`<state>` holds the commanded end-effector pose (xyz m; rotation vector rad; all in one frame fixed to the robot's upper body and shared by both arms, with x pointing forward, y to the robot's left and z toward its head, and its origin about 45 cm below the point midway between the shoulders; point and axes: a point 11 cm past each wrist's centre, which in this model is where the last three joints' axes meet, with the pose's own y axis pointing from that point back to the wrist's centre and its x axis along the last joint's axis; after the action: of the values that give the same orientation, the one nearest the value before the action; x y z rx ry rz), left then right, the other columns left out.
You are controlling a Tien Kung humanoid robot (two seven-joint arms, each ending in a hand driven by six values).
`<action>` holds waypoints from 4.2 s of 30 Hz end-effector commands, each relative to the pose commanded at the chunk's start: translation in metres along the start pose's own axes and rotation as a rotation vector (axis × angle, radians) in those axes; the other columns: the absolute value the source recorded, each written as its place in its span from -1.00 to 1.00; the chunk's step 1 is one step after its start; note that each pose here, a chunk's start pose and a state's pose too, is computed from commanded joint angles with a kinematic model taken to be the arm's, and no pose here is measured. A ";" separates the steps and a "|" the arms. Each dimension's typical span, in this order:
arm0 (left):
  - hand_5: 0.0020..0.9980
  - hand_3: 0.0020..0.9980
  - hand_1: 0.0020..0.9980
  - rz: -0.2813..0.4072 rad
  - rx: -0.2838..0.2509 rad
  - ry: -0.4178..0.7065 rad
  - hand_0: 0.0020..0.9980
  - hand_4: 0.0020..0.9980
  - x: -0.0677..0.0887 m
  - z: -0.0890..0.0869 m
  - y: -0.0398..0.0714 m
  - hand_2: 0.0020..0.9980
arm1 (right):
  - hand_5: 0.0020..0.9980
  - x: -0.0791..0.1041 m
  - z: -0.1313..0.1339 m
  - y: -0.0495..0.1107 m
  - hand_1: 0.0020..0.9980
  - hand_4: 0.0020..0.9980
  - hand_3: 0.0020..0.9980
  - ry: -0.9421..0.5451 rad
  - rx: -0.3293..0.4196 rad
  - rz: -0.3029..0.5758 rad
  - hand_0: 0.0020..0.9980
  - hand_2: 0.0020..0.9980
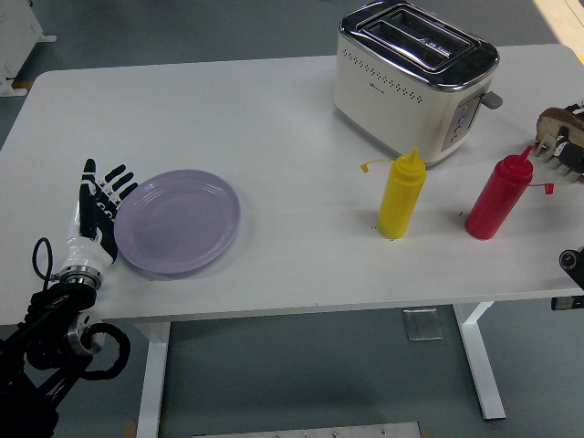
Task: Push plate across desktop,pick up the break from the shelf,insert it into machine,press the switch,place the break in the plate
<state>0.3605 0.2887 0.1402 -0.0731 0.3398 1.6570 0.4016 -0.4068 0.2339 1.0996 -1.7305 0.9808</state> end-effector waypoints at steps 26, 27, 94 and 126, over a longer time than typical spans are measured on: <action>1.00 0.42 0.58 -0.157 0.053 0.051 0.71 0.56 -0.060 -0.003 0.010 0.49 | -1.00 0.014 -0.009 -0.004 0.10 -0.28 -0.06 -0.065 0.017 0.065 0.08 -0.03; 1.00 0.42 0.58 -0.165 0.055 0.055 0.71 0.56 -0.063 -0.002 0.010 0.49 | -1.00 0.015 -0.010 -0.004 0.10 -0.28 -0.06 -0.074 0.016 0.067 0.08 -0.03; 1.00 0.39 0.54 -0.046 -0.217 0.110 0.67 0.55 -0.005 0.075 0.029 0.44 | -1.00 0.178 -0.127 -0.033 -0.10 -0.69 -0.09 -0.438 0.057 0.161 -0.29 -0.04; 1.00 0.44 0.51 0.048 -0.064 0.607 0.63 0.54 0.036 0.100 0.013 0.43 | -1.00 0.128 -0.253 -0.054 -0.12 -0.65 -0.06 -0.547 0.123 -0.042 -0.34 -0.04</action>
<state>0.3581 0.3484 0.2290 -0.6276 0.7492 1.6665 0.4794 -0.2286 0.4476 1.5855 -2.0814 0.8138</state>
